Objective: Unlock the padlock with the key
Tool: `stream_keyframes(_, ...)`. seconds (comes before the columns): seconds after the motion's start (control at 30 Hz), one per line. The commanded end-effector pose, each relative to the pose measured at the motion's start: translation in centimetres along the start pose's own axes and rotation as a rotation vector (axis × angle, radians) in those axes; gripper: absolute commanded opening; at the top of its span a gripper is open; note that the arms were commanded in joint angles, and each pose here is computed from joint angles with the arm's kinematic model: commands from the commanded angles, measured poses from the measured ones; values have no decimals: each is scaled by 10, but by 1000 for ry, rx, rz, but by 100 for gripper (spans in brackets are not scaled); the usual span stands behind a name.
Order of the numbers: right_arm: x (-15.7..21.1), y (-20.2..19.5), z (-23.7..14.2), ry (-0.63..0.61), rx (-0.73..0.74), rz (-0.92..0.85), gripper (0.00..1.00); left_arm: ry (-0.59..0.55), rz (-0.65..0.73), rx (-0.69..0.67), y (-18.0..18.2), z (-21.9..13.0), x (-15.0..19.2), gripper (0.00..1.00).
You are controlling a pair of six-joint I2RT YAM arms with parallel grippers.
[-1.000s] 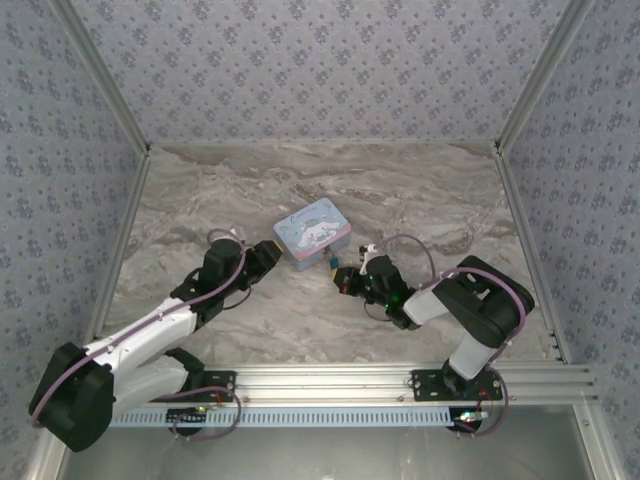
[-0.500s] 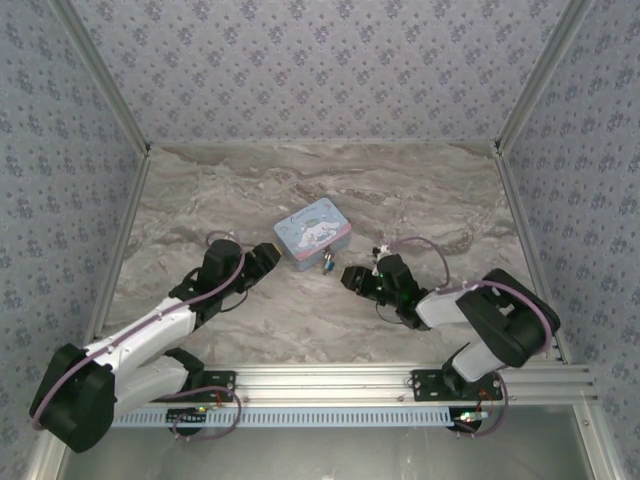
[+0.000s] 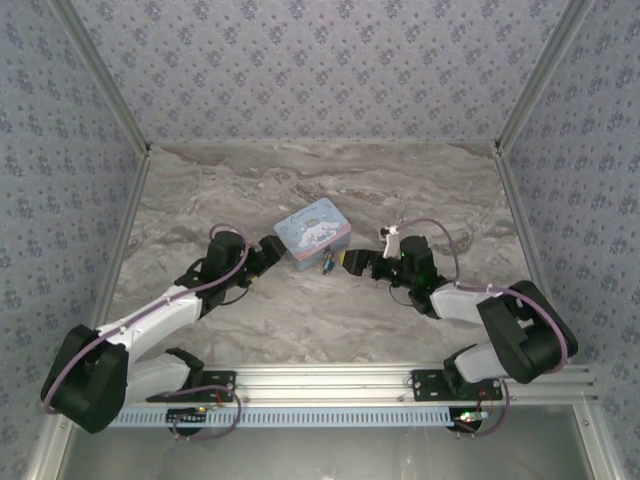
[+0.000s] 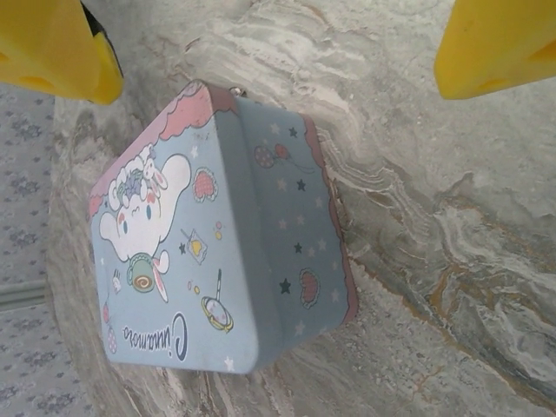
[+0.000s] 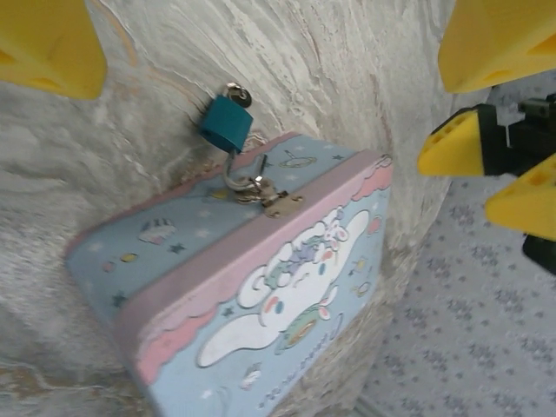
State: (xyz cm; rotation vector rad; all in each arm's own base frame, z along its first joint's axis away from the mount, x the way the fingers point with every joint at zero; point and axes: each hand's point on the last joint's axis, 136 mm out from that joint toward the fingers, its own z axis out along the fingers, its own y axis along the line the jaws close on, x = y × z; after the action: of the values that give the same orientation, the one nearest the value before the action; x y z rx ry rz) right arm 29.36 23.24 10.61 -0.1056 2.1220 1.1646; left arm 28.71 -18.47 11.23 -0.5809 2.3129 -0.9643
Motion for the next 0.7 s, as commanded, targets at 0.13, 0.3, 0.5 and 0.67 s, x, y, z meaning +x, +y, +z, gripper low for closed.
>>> stream_keyframes(0.13,-7,13,26,27,-125,8,99,48,47,89,-34,15,-7,99)
stream_keyframes(0.3,-6,3,43,35,-114,18,95,88,50,76,-36,31,-5,99)
stream_keyframes(0.5,4,5,64,91,-134,10,88,109,40,48,-29,46,-3,99)
stream_keyframes(0.67,10,0,78,115,-113,14,84,140,35,26,-22,57,2,99)
